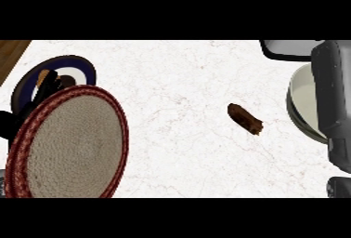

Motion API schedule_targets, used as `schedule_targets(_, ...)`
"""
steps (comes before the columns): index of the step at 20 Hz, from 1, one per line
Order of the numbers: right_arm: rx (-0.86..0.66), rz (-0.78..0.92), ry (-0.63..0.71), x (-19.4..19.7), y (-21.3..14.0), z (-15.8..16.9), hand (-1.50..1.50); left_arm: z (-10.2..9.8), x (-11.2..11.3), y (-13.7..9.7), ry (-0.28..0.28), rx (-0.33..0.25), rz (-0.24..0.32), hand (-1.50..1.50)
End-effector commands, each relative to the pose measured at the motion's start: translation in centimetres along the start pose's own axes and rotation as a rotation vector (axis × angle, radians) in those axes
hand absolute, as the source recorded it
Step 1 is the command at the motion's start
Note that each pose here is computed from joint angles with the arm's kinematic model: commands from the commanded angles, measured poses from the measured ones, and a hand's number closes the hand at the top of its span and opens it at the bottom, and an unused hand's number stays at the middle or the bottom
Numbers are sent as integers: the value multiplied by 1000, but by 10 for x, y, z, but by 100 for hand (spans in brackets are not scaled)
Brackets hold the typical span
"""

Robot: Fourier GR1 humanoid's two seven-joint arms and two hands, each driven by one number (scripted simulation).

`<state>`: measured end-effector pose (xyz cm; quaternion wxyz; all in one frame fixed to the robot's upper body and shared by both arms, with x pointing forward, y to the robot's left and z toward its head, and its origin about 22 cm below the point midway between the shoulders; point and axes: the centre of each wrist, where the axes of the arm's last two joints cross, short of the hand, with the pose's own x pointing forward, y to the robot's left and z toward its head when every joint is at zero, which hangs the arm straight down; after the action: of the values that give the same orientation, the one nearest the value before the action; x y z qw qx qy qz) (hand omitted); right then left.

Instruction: Pick the tomato from the placemat and place it in the bowl

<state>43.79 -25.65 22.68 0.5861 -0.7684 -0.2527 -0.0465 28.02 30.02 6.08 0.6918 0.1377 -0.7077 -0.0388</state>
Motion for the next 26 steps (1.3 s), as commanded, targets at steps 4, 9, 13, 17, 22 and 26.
schedule_targets(4, -15, -106, 179, -39, 29, -36, 150, 11, -2, -6, -10, 5, 3, 0)
schedule_targets(9, -10, -114, 186, -68, 41, -64, 150, 12, -10, -7, 19, 11, 3, 0)
schedule_targets(13, 211, 176, 306, -109, 92, -71, 150, -1, 0, 8, 15, 29, -8, 0)
schedule_targets(17, 255, -27, 438, -137, 100, -83, -150, 8, -6, 4, 13, 47, -12, 0)
schedule_targets(22, 322, -131, 324, -160, 121, -58, -150, 11, -21, 1, 12, 27, 3, 0)
schedule_targets(26, 174, -424, 322, -154, 92, -55, -150, 17, -2, 10, 28, 31, -8, 0)
